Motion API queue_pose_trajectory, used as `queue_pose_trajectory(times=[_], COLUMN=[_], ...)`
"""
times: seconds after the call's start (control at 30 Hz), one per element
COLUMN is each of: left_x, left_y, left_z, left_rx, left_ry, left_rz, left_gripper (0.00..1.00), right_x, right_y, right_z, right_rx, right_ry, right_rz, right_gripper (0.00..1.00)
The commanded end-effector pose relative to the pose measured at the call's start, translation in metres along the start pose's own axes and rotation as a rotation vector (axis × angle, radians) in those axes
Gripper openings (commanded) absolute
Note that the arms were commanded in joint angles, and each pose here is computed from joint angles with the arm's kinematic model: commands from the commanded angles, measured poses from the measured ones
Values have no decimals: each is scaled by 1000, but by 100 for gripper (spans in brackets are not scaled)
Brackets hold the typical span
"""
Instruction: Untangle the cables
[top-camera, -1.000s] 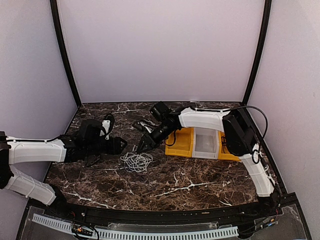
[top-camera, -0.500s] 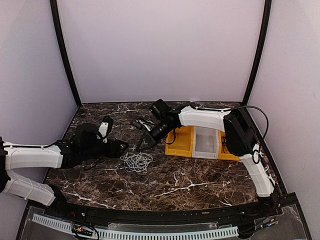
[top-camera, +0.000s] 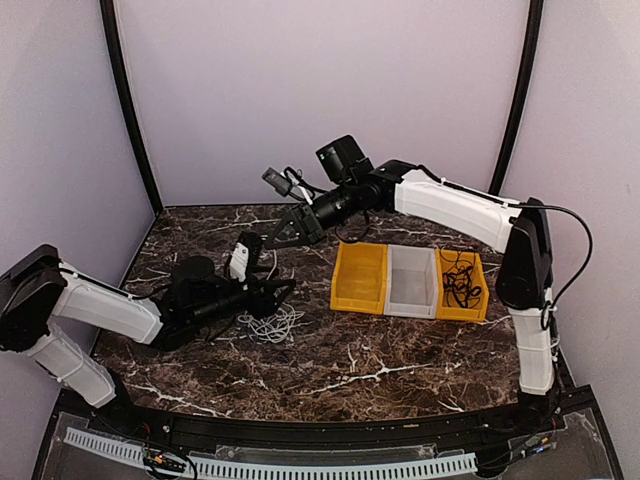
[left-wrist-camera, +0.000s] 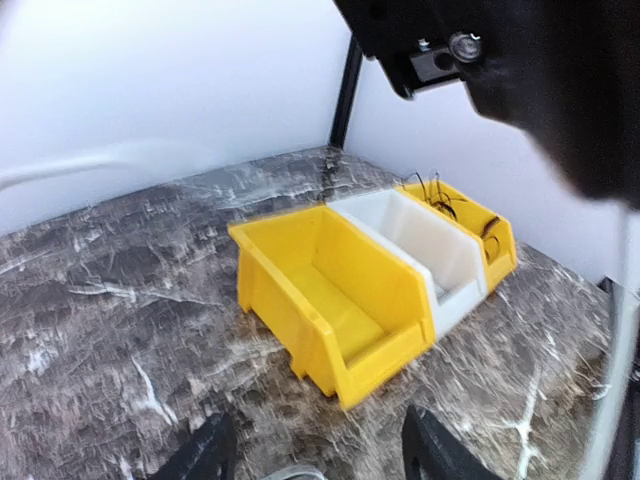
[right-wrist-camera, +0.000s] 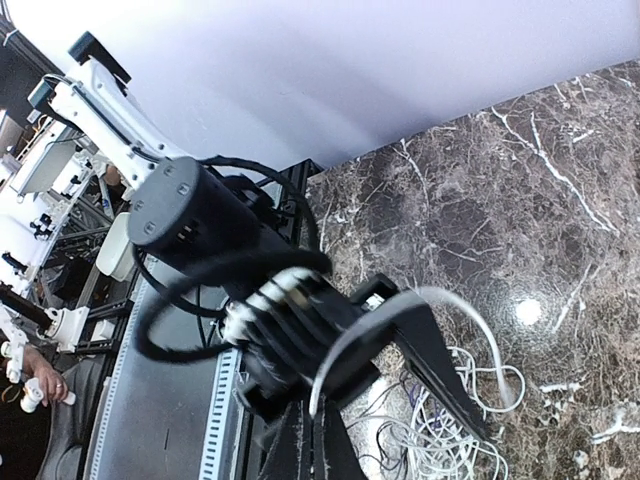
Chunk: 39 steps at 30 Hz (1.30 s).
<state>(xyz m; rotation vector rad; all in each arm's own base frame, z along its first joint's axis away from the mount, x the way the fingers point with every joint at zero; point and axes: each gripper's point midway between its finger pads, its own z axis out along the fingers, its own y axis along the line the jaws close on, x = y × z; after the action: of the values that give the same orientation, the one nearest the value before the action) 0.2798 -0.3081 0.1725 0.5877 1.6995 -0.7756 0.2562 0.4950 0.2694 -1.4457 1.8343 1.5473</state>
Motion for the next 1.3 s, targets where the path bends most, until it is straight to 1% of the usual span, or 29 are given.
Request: queue_pose_trajectory(times=[0.0, 0.03, 0.07, 0.1, 0.13, 0.23, 0.33, 0.43, 0.53, 0.63, 0.8, 0.83, 0.93, 1.1, 1.27], left_x=[-10, 3, 3, 14, 17, 38, 60, 90, 106, 117, 117, 120, 123, 126, 120], left_y=[5, 6, 6, 6, 6, 10, 18, 25, 29, 39, 44, 46, 52, 66, 78], left_z=[29, 36, 40, 44, 46, 47, 47, 49, 46, 40, 30, 28, 29, 34, 31], left_rx=[-22, -17, -12, -6, -3, -8, -38, -63, -72, -126, -164, -173, -210, -293, -367], left_ry=[-92, -61, -66, -42, -40, 4, 72, 174, 217, 249, 255, 273, 306, 357, 364], left_rz=[82, 91, 95, 94, 93, 73, 63, 60, 52, 51, 36, 36, 43, 64, 85], left_gripper=[48, 44, 37, 34, 30, 28, 27, 27, 27, 28, 27, 27, 31, 34, 34], right_x=[-26, -32, -40, -48, -57, -83, -105, -117, -121, -126, -134, -135, -134, -130, -125], right_y=[23, 28, 33, 40, 46, 66, 89, 104, 108, 117, 135, 141, 156, 171, 181], right_z=[-25, -32, -43, -54, -67, -113, -151, -181, -205, -236, -305, -321, -367, -408, -436], right_rx=[-53, -59, -63, -73, -82, -93, -65, -34, -3, 38, 138, 155, 229, 362, 427], right_ry=[-60, -75, -95, -115, -139, -218, -277, -315, -340, -371, -440, -455, -488, -525, -555], right_rz=[-73, -92, -112, -136, -164, -245, -350, -421, -447, -485, -553, -564, -583, -610, -617], right_gripper=[0, 0, 0, 0, 0, 0, 0, 0, 0, 0, 0, 0, 0, 0, 0])
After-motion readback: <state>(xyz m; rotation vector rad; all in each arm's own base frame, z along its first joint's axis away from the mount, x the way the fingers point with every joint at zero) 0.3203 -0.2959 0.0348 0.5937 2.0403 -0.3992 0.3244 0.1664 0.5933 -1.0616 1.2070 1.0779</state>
